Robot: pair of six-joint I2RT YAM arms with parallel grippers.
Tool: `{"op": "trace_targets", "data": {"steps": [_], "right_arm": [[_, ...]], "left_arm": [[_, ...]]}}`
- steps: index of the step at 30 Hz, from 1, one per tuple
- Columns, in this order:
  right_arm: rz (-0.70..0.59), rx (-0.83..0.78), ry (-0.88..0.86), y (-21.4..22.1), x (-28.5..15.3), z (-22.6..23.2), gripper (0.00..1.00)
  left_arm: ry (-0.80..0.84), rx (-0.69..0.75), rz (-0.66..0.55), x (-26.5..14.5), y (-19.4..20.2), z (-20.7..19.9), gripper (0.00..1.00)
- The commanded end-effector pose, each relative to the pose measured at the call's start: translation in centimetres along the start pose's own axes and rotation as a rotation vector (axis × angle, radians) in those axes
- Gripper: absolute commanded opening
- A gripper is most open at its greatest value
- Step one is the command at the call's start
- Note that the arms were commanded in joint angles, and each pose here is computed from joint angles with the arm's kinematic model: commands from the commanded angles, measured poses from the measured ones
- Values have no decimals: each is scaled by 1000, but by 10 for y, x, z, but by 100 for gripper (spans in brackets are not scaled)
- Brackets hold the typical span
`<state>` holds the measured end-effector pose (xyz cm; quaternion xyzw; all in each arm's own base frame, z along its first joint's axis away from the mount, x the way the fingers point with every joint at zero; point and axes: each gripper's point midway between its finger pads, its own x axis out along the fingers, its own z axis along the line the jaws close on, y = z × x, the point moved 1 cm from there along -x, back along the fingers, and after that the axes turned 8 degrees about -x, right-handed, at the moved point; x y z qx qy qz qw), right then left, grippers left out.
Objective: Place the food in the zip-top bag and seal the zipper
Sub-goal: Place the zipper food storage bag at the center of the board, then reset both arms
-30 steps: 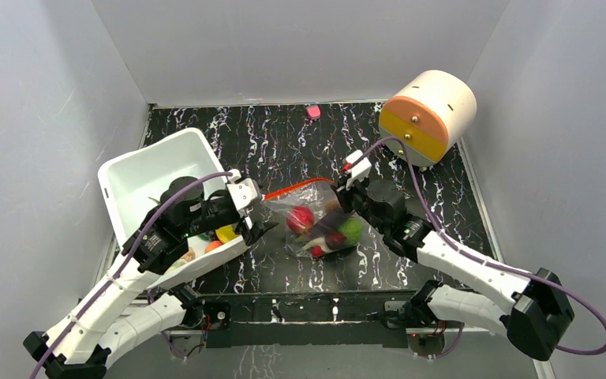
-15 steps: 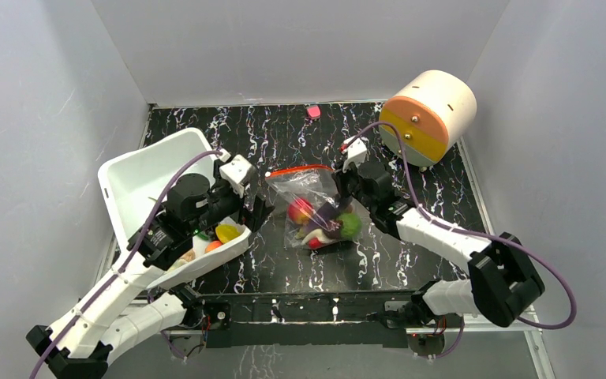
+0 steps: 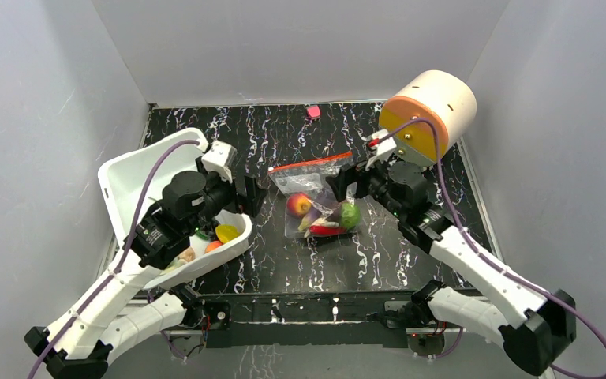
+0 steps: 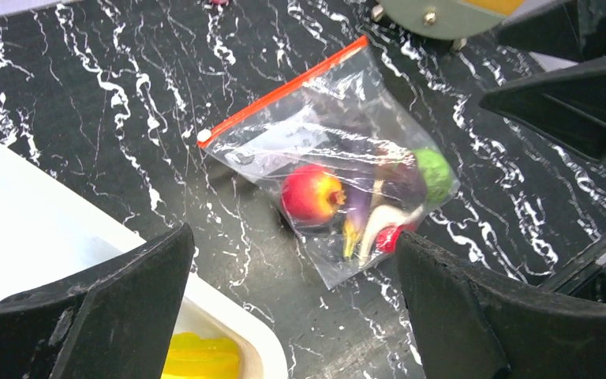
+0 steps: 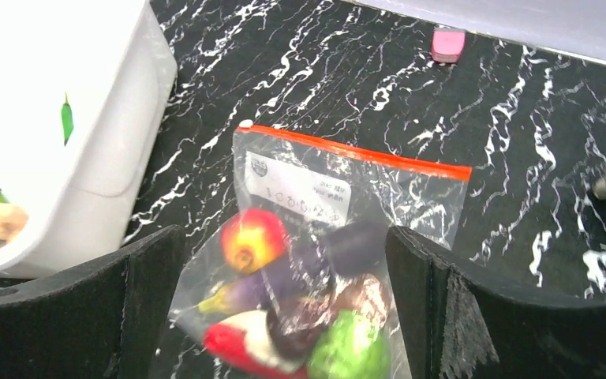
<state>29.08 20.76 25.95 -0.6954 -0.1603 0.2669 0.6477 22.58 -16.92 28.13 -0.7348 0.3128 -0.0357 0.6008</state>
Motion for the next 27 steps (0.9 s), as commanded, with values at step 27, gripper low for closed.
{"op": "trace_targets", "data": {"steps": [27], "right_arm": [[-60, 387, 112, -56, -84, -5, 98]], "left_arm": [[-17, -140, -222, -38, -59, -2, 98]]}}
